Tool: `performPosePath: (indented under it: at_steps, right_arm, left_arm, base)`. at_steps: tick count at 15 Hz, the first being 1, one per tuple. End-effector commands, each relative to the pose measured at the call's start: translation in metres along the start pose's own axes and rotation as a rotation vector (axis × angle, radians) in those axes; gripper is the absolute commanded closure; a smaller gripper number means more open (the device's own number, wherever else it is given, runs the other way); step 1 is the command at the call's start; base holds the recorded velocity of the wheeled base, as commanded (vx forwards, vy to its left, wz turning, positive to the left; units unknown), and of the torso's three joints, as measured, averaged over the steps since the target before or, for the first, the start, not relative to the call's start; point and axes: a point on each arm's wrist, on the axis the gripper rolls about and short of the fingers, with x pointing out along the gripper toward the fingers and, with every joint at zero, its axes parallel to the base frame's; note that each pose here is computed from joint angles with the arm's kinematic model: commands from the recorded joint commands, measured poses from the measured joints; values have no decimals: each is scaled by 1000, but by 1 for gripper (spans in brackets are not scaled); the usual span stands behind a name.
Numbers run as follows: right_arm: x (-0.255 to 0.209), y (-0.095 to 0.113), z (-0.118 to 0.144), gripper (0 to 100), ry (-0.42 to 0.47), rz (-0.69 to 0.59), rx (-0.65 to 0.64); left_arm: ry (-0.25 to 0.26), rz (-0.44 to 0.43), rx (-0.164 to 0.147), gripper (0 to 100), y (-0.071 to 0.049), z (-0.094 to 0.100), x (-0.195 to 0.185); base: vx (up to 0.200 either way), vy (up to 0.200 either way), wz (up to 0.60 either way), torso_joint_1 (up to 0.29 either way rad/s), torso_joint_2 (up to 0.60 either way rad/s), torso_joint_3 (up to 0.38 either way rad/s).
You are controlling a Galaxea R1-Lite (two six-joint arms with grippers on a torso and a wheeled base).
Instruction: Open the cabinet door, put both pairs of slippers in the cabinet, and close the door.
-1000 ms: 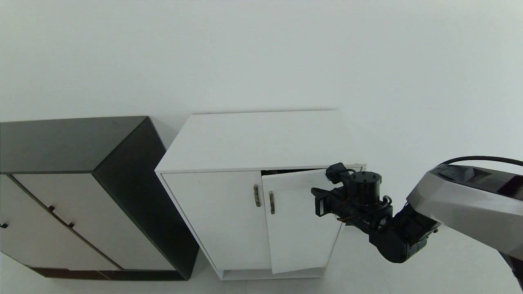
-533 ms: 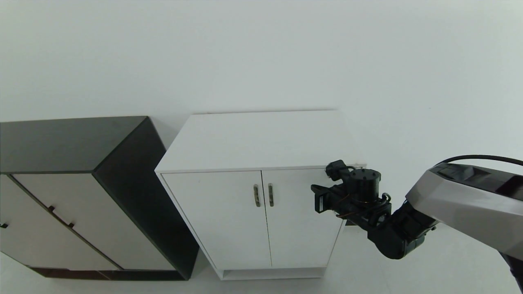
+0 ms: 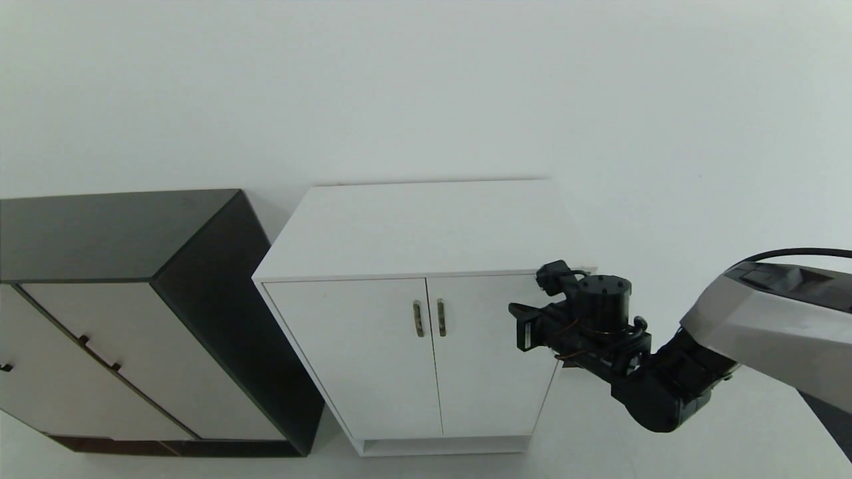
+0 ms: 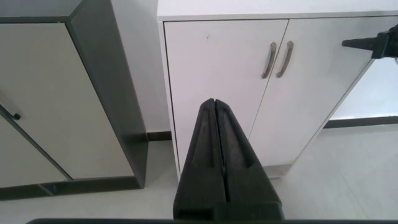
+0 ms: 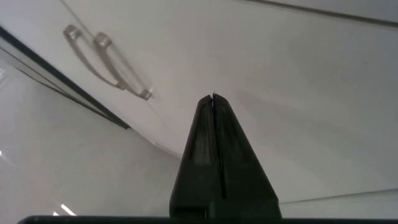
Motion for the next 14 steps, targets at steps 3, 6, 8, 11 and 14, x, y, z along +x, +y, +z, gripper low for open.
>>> performPosePath:
  at_steps: [3, 6, 8, 11, 14]
  right_arm:
    - [-64, 3, 33, 100, -44, -190, -1]
    - [-120, -17, 44, 100, -56, -333, -11]
    - [-168, -37, 55, 100, -89, -434, -12]
    - [-247, -61, 71, 100, -109, -644, -18]
    - [-330, -42, 70, 100, -85, -759, 6]
  left_arm:
    - [0, 1, 0, 100, 0, 0, 0]
    - [0, 4, -2, 100, 0, 0, 0]
    - [0, 15, -2, 100, 0, 0, 0]
    - [0, 15, -2, 100, 0, 0, 0]
    - [0, 15, 0, 100, 0, 0, 0]
  base:
    - [0, 0, 0, 0, 0, 0]
    - [0, 0, 0, 0, 0, 0]
    - [0, 0, 0, 0, 0, 0]
    - [0, 0, 0, 0, 0, 0]
    - [0, 0, 0, 0, 0, 0]
